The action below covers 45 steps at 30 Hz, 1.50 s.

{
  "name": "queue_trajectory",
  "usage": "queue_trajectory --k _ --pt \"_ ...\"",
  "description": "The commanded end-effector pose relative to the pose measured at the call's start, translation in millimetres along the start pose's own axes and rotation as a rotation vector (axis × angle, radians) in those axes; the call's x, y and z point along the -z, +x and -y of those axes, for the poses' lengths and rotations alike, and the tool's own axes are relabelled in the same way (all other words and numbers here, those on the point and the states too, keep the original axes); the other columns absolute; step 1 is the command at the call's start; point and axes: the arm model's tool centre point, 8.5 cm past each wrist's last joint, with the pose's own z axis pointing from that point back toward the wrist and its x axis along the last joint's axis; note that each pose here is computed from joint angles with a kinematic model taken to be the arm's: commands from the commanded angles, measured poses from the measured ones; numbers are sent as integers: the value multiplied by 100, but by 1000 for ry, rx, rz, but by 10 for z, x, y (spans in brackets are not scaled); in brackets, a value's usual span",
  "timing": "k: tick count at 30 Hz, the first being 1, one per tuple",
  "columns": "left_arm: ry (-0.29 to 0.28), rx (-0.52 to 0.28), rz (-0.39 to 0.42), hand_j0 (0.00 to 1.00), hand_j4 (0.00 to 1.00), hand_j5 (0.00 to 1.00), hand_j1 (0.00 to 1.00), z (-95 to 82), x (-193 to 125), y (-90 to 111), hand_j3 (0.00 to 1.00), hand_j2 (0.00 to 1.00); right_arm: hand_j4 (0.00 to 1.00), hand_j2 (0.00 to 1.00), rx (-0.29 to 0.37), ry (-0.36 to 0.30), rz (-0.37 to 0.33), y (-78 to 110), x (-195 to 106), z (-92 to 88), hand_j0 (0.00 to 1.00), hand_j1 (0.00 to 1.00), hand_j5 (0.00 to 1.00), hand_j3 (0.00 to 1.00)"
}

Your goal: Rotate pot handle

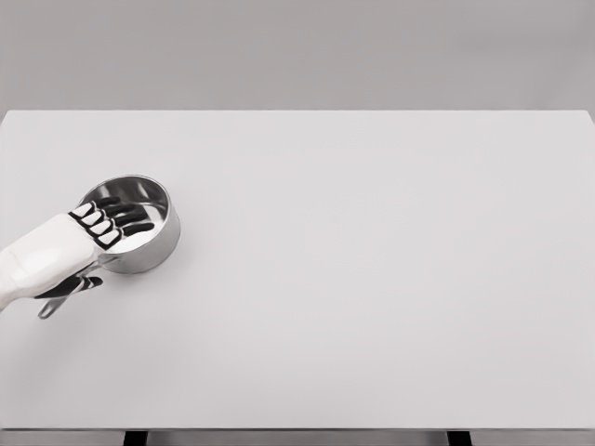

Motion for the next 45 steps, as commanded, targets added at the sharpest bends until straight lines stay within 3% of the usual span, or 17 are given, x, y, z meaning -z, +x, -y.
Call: queue_trajectory --k 1,11,25,45 --pt "7 -3 0 100 100 100 100 -15 0 -5 100 100 100 100 0 0 0 0 0 0 100 100 100 100" --pt "9 -7 8 100 100 100 100 -10 19 14 100 100 100 100 0 0 0 0 0 0 100 100 100 100" --pt "-56 -25 33 100 100 100 100 211 23 133 100 100 100 100 0 0 0 0 0 0 100 100 100 100" --pt "-47 33 -12 100 100 100 100 90 -38 3 100 100 100 100 0 0 0 0 0 0 100 100 100 100"
